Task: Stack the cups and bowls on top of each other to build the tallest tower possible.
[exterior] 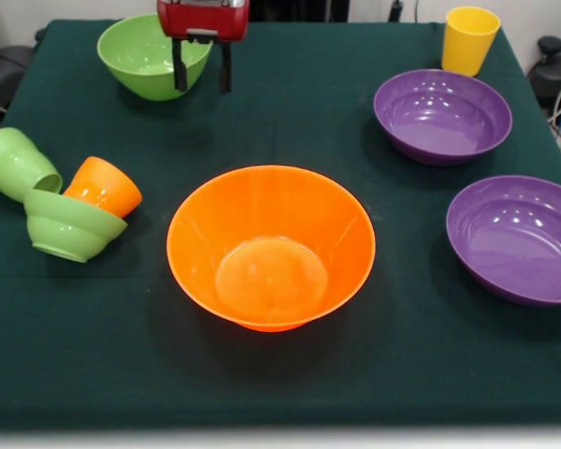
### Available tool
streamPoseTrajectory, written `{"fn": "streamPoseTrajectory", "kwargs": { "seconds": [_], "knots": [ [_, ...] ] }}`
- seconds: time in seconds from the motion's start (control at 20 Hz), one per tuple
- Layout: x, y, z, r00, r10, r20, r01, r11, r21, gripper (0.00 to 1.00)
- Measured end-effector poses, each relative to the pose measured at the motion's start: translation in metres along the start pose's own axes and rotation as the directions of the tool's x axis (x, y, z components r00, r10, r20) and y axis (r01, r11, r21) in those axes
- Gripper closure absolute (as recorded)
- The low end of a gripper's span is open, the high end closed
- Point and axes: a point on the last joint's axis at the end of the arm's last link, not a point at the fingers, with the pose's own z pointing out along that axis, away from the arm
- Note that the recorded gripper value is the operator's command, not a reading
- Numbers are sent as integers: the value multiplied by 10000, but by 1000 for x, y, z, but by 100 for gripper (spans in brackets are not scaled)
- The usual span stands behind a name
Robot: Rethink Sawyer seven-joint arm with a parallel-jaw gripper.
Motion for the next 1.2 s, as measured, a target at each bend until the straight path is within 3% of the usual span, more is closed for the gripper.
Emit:
{"fn": "streamPoseTrajectory", "kwargs": {
  "seconds": [0.3,0.5,0.85,1.2],
  "knots": [
    [2,-6,0,9999,-62,121,62,10000,3,0],
    [9,-16,-2,9998,177,46,-177,9998,-36,0],
    [22,-39,-23,9972,748,72,-747,9971,-146,0],
    [20,-38,-42,9975,644,275,-641,9979,-129,0]
  ]
}}
